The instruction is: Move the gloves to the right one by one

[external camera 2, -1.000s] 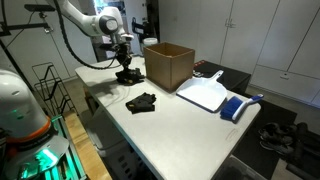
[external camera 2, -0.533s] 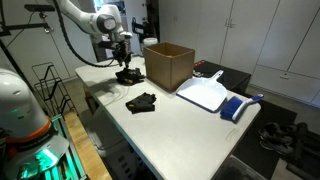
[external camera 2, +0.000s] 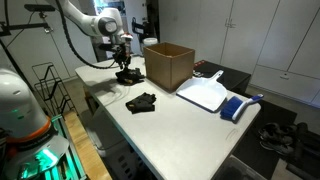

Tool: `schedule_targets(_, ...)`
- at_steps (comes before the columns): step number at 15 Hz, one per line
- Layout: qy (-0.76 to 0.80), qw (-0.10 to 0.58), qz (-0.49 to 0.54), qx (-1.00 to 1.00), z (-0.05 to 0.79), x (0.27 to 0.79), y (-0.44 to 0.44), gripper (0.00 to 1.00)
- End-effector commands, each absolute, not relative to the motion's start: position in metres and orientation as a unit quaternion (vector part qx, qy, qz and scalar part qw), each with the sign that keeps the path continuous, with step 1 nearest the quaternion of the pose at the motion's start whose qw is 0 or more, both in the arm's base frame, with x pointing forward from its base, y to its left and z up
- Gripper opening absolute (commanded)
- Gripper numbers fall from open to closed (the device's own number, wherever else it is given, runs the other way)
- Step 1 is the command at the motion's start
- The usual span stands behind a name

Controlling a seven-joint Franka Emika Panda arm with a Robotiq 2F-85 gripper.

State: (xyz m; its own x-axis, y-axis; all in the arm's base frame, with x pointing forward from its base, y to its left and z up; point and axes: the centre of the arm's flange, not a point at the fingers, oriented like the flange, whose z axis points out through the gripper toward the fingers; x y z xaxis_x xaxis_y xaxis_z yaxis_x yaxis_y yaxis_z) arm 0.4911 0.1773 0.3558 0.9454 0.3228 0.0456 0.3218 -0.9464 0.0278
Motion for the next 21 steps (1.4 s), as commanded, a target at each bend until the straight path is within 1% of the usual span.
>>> schedule_targets(1,0.173,0.014,0.025,0.984,0.350,0.493,0.177,0.13)
schedule_targets(3,0.170,0.017,0.020,0.985,0.349,0.493,0.175,0.01)
schedule_targets(4,0.167,0.015,0.017,0.986,0.350,0.493,0.174,0.00)
schedule_targets(8,0.158,0.009,0.035,0.987,0.379,0.483,0.161,0.01)
schedule_targets(11,0.155,-0.012,0.059,0.986,0.421,0.465,0.138,0.01)
schedule_targets(13,0.126,-0.028,0.061,0.990,0.444,0.456,0.111,0.01)
schedule_targets(16,0.052,-0.005,0.054,0.997,0.459,0.442,0.057,0.01)
schedule_targets(21,-0.033,0.054,0.042,0.997,0.469,0.424,-0.030,0.01)
